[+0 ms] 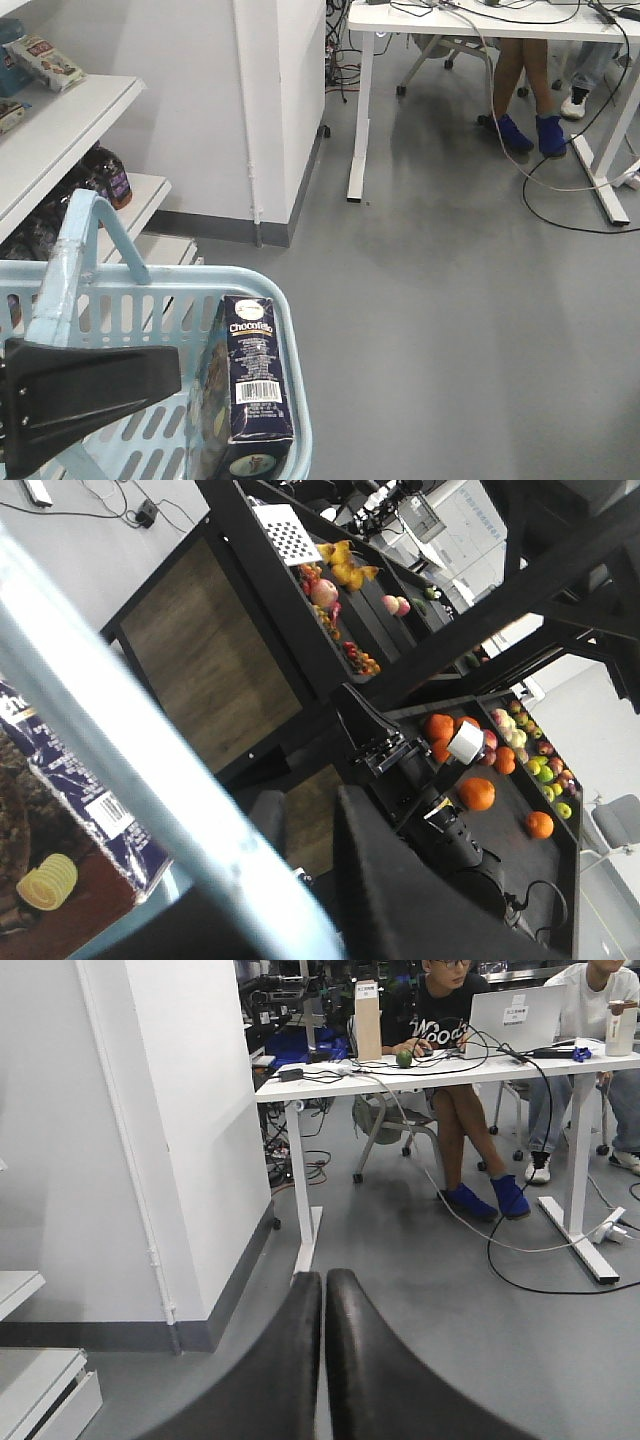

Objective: Left arm holds basket, right arm returns cookies
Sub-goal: 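Hold the basket and drive to the snack shelf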

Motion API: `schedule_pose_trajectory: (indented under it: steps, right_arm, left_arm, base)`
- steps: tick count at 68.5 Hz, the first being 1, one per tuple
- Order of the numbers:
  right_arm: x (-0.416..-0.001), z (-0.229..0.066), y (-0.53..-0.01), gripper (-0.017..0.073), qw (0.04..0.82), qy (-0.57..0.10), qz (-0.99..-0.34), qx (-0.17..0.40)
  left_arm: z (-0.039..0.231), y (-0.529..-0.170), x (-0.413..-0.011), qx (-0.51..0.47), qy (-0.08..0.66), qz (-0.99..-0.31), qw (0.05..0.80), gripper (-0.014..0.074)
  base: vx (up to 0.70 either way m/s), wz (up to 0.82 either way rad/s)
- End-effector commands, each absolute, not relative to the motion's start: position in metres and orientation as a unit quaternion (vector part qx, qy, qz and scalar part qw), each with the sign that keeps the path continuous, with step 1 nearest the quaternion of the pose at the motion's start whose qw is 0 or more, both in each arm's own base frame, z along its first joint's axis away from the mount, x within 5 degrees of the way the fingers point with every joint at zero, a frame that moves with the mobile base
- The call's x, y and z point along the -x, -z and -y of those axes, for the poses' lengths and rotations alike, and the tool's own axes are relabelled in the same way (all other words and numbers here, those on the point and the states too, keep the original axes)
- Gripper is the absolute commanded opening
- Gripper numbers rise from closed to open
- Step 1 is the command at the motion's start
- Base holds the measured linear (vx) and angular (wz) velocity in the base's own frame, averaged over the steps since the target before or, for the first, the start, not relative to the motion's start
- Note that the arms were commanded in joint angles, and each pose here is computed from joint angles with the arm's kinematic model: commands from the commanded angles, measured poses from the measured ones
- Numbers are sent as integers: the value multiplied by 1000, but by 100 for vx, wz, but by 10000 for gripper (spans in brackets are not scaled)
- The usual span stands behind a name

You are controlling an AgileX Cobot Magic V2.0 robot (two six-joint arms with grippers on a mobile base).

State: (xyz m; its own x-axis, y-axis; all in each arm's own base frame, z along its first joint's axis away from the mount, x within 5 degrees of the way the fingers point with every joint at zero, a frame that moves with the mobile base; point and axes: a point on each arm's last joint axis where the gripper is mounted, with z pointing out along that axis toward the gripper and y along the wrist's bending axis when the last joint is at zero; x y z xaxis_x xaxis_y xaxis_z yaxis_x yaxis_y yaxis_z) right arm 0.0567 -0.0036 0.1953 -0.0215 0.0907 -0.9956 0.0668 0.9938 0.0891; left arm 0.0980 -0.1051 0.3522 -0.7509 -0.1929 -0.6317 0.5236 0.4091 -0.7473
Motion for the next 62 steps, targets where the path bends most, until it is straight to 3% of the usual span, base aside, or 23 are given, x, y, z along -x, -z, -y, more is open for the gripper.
schedule_pose_trajectory:
  steps: [1,32,62]
  right_arm:
    - [-56,4,-202,-8,726,-2,-686,-51]
    - [-56,4,-202,-8,726,-2,-686,-51]
    - [-56,4,-202,-8,726,-2,-686,-51]
  left_arm:
    - [105,-368,-97,-94,560,-742,356,-6]
    - [105,-368,-98,-93,560,-743,355,-6]
    - [105,-368,-98,-93,560,-743,355,-6]
  base:
    - [31,0]
    - [24,18]
    - [16,78]
